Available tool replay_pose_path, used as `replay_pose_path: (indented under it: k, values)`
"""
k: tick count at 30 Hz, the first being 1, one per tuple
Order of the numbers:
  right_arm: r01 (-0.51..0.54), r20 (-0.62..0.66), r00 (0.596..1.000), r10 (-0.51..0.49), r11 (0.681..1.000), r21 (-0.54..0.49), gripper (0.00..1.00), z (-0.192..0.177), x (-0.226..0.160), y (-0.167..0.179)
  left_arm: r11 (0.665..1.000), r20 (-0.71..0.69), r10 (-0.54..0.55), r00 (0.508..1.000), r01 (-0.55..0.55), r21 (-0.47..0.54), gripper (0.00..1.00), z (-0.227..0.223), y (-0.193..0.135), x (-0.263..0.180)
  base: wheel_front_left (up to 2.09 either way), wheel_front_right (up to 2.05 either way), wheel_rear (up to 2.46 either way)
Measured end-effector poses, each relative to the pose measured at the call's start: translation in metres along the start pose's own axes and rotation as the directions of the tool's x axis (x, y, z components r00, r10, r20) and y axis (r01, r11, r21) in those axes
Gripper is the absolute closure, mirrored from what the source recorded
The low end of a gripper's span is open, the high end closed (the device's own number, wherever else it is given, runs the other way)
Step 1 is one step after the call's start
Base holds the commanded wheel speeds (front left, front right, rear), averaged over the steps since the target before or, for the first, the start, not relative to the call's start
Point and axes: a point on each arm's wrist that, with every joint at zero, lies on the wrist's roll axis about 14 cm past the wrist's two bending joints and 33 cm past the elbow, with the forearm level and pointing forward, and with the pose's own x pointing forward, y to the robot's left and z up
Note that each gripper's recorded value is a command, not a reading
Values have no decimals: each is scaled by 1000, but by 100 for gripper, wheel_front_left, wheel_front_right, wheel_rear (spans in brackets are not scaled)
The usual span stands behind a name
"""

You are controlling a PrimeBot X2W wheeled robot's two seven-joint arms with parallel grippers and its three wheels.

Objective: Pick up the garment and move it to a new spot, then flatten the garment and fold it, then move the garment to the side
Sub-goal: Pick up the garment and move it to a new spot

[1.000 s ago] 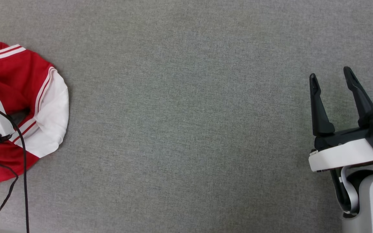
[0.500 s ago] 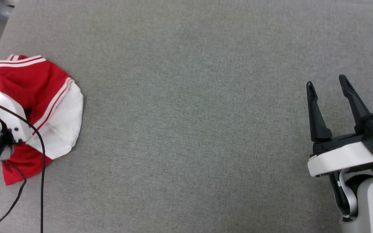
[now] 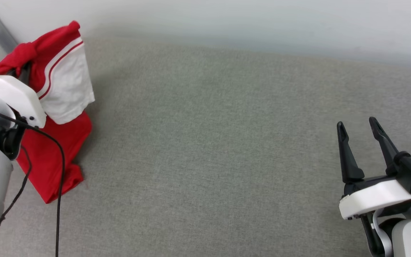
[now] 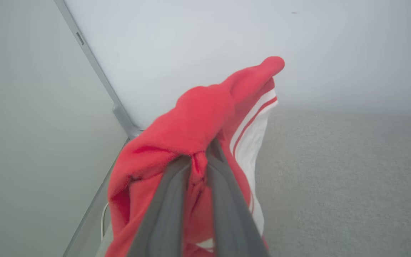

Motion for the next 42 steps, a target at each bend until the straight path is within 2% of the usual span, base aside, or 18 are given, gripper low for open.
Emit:
replay_pose_path:
  k: [7,11,12,13,16,19,20,26,30,33,35,39,40,41,42]
  values:
    - [77,6,997,-76,997,-32,0,13,-32,-22,993,214,-116,970,115,17,100,49,-52,1,0,0,0]
    - [140,10,990,-140,989,-44,0,20,-52,-41,976,270,-215,939,219,19,100,60,-98,0,0,0,0]
    - [172,10,985,-172,984,-49,0,22,-62,-50,962,295,-265,918,274,14,100,65,-124,-1,0,0,0]
    - [201,14,980,-201,978,-50,0,25,-72,-58,940,309,-329,892,342,14,100,66,-154,-6,0,0,0]
    - [244,15,970,-243,968,-52,0,27,-87,-69,894,316,-426,848,447,5,100,62,-202,-18,0,0,0]
    - [281,14,960,-280,959,-50,0,29,-102,-78,835,310,-520,796,550,-9,100,56,-249,-37,0,0,0]
    - [300,13,954,-300,953,-52,0,30,-110,-83,791,299,-578,759,612,-24,100,48,-278,-51,0,0,0]
    - [352,10,936,-352,935,-50,0,30,-130,-94,630,213,-747,629,773,-72,100,7,-356,-107,0,0,0]
    - [362,-3,932,-363,931,-47,0,26,-133,-97,516,107,-842,529,847,-128,100,-37,-395,-150,0,0,0]
    - [364,-19,931,-365,930,-43,0,20,-131,-98,443,25,-890,454,879,-176,100,-69,-416,-181,0,0,0]
    - [357,-31,933,-358,933,-37,0,15,-128,-97,415,-27,-908,419,887,-204,100,-88,-423,-196,0,0,0]
    - [336,-37,941,-337,941,-31,0,10,-118,-93,380,-91,-925,369,897,-226,100,-115,-428,-216,0,0,0]
    - [329,-38,943,-330,944,-29,0,9,-114,-92,373,-97,-928,360,901,-222,83,-118,-429,-220,0,0,0]
    - [322,-36,946,-323,946,-28,0,9,-111,-90,368,-100,-930,354,903,-220,83,-120,-430,-223,0,0,0]
    - [316,-32,948,-316,948,-27,0,9,-109,-89,361,-92,-933,349,908,-213,38,-120,-430,-224,0,0,0]
